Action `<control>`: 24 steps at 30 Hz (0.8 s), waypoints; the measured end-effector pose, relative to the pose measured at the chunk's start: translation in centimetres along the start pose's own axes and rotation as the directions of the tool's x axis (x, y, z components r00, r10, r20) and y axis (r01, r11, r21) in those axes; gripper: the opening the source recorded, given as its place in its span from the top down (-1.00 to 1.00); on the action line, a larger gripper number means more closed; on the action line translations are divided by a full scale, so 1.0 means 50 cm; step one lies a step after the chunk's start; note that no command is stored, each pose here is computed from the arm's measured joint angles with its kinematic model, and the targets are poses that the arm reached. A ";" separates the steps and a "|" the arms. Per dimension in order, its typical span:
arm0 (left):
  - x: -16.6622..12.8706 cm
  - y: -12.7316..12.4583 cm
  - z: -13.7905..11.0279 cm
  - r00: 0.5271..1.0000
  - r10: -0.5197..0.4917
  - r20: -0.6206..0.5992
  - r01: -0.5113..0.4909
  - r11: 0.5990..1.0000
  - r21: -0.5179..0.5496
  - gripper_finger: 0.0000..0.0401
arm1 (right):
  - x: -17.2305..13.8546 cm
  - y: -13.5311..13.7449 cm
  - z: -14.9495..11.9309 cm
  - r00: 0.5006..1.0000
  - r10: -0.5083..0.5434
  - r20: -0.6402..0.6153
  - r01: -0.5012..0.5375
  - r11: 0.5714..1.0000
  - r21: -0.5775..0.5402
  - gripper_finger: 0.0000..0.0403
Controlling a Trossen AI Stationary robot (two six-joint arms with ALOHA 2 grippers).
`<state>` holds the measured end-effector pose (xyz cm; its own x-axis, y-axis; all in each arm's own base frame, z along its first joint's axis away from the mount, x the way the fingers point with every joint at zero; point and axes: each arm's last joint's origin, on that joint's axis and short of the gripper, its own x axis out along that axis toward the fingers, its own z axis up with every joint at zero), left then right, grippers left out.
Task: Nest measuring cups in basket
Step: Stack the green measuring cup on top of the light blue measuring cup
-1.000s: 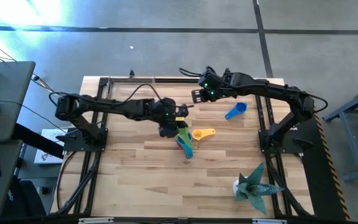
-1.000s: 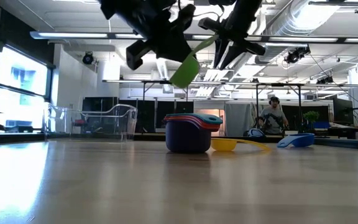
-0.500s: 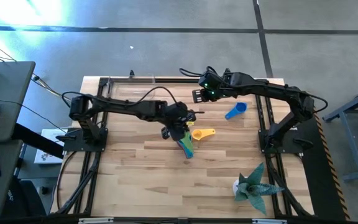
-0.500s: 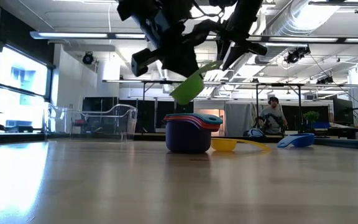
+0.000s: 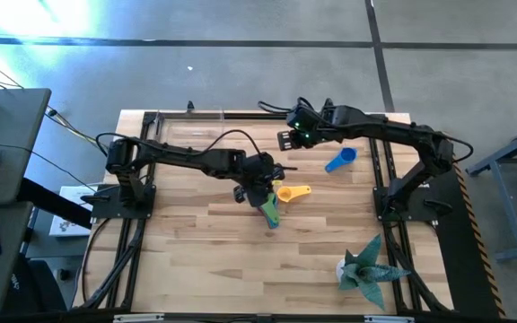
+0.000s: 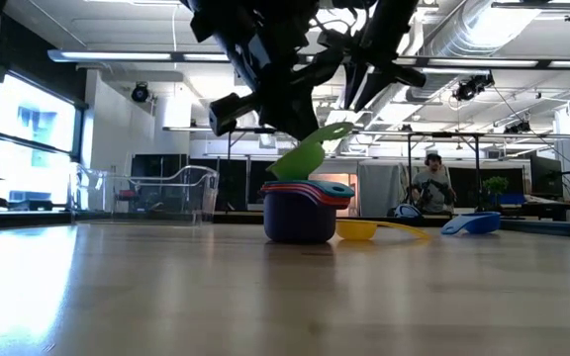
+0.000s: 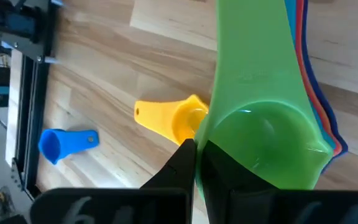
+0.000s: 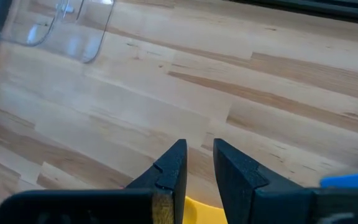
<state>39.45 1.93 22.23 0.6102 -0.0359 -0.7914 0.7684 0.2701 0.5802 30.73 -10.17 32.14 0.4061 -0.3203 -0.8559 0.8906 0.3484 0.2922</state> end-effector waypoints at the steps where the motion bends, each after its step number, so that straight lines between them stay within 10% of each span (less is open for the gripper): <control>1: 0.000 -0.001 0.000 1.000 -0.004 -0.001 0.004 1.000 0.000 0.98 | 0.000 0.001 -0.003 1.000 -0.001 -0.004 0.001 1.000 -0.004 0.65; 24: 0.015 -0.008 -0.003 0.998 -0.019 -0.059 0.021 0.999 0.026 0.97 | -0.004 0.008 -0.018 1.000 -0.008 -0.021 0.007 0.999 -0.039 0.65</control>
<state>39.56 1.96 21.38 0.5831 0.0159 -0.8123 0.7855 0.2442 0.5686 30.83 -9.16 32.02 0.3949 -0.3047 -0.8667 0.8847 0.3804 0.2693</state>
